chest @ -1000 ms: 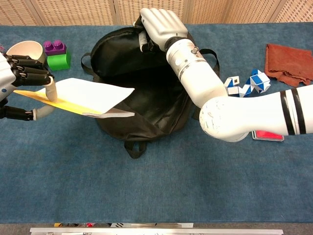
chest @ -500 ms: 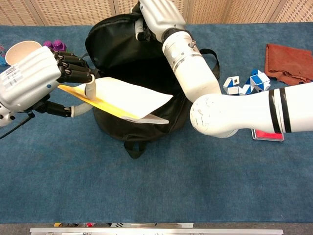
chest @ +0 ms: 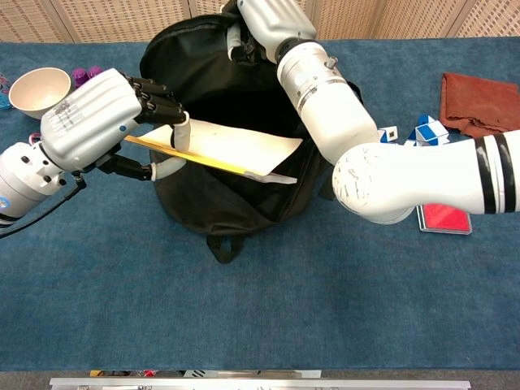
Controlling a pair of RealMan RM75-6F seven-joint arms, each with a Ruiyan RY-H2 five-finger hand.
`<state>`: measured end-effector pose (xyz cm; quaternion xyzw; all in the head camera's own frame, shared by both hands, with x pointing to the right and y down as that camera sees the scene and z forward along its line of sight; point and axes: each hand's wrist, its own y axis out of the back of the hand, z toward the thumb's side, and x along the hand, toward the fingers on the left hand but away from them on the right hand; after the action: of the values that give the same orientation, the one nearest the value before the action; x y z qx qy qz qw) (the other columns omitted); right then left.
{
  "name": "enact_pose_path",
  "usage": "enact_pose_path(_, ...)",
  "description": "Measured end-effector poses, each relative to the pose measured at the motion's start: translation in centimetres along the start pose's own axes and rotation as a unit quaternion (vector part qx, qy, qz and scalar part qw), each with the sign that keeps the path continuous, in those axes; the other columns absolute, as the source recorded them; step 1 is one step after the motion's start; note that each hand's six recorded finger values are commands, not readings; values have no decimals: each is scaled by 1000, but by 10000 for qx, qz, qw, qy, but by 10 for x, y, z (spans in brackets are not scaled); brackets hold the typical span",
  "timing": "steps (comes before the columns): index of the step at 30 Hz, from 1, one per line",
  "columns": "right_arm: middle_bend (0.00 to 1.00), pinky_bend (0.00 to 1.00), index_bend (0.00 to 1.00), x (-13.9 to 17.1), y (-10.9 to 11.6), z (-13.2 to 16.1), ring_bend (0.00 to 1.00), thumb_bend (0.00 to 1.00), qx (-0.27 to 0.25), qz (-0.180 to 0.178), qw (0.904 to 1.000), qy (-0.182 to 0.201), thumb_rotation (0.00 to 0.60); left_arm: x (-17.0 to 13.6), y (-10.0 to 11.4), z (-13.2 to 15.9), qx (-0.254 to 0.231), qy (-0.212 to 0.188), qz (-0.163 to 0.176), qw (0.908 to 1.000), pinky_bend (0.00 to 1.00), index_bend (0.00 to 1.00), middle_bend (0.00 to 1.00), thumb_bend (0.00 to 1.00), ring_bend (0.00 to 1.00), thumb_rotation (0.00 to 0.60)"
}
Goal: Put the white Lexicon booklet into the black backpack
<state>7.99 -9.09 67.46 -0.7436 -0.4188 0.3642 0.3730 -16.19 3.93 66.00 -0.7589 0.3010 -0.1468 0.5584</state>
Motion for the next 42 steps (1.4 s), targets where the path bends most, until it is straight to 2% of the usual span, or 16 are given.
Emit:
enact_pose_path(11,769,923,893,-4,3,0,751,907,-157,-7,9998,-79,600,25,-11,13,-203,-77,113,9997,516,661,596,340,479,600)
enact_pose_path(17,770,923,893,-5,3,3,753,907,-283,20,9996,-93,600,37,-16,11,-204,18,160,9997,516,657,595,340,478,600)
enact_pose_path(26,770,926,893,-6,6,1,757,907,-430,11,9989,-184,600,48,-36,0,-153,437,180,9988,516,648,594,340,475,600)
enact_pose_path(34,770,926,893,-8,7,2,757,907,-538,34,9983,-223,600,46,-49,-13,200,946,254,9950,516,646,593,340,475,600)
enact_pose_path(42,770,926,893,-10,8,2,757,907,-647,43,9974,-301,600,39,-56,-14,489,1281,340,9900,516,643,597,340,475,600)
